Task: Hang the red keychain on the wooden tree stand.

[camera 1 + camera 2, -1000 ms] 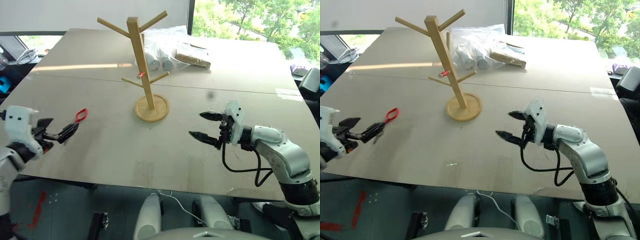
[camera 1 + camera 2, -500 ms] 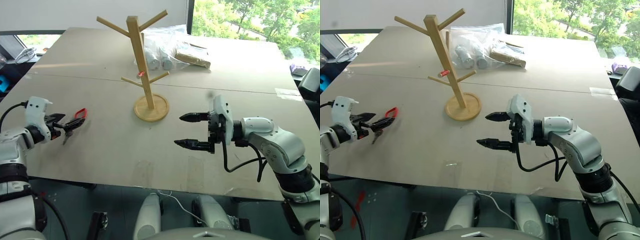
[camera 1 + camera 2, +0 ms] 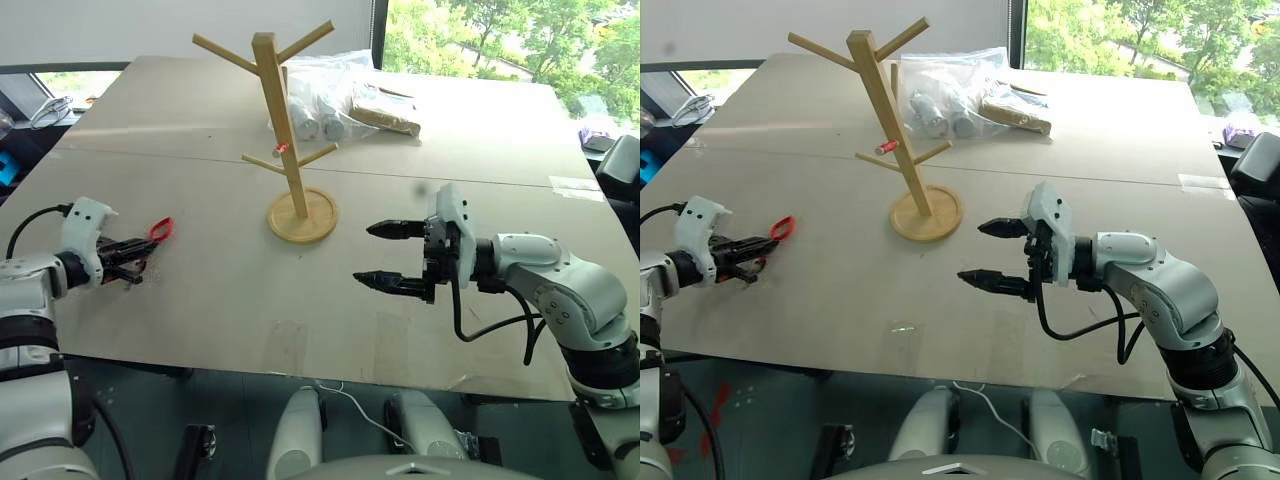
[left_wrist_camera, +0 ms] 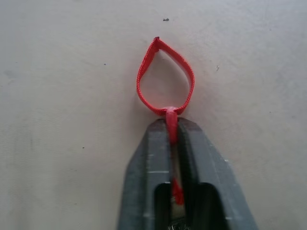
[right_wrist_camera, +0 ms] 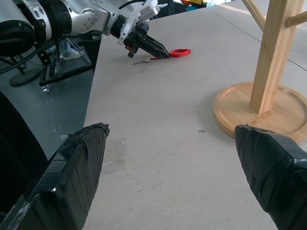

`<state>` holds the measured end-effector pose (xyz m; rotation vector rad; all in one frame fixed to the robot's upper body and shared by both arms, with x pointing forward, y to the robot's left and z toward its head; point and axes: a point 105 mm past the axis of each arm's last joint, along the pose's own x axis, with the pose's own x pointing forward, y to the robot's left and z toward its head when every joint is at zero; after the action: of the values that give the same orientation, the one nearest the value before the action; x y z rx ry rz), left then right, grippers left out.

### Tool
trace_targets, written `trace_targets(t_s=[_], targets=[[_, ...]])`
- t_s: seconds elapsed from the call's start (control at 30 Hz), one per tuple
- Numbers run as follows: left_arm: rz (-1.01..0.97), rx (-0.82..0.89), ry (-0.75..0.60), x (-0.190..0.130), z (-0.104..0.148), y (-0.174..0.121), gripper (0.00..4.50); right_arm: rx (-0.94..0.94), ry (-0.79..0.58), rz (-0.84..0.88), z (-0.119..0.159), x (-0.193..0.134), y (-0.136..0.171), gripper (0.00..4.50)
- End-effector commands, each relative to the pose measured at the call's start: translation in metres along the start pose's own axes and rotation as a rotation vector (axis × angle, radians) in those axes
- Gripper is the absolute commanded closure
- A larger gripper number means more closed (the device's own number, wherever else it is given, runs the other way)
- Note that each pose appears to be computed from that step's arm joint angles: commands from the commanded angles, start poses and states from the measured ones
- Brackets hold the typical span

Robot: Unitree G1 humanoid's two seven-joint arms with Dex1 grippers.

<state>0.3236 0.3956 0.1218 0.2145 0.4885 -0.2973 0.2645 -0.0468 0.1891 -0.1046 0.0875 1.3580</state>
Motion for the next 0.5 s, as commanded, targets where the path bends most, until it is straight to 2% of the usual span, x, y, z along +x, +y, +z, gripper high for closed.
trace_targets(t_s=[0.03,0.13,0.27,0.37,0.5], targets=[[-0.003,-0.013,0.065,-0.004,-0.016,0.001,4.47,-0.051,-0.032,-0.003,0.015,-0.004,0.002,0.0],[-0.003,-0.006,0.03,-0.002,-0.009,0.0,4.47,-0.053,-0.028,-0.016,0.015,-0.005,-0.001,0.0],[-0.08,0.037,-0.111,0.002,0.031,-0.02,4.47,-0.097,-0.049,-0.087,0.02,-0.012,-0.008,0.0],[-0.236,0.133,-0.324,-0.009,0.092,-0.08,4.47,-0.148,-0.105,-0.195,0.029,-0.024,-0.014,0.0],[-0.293,0.192,-0.478,-0.029,0.125,-0.133,4.47,-0.177,-0.145,-0.281,0.036,-0.035,-0.013,0.0]])
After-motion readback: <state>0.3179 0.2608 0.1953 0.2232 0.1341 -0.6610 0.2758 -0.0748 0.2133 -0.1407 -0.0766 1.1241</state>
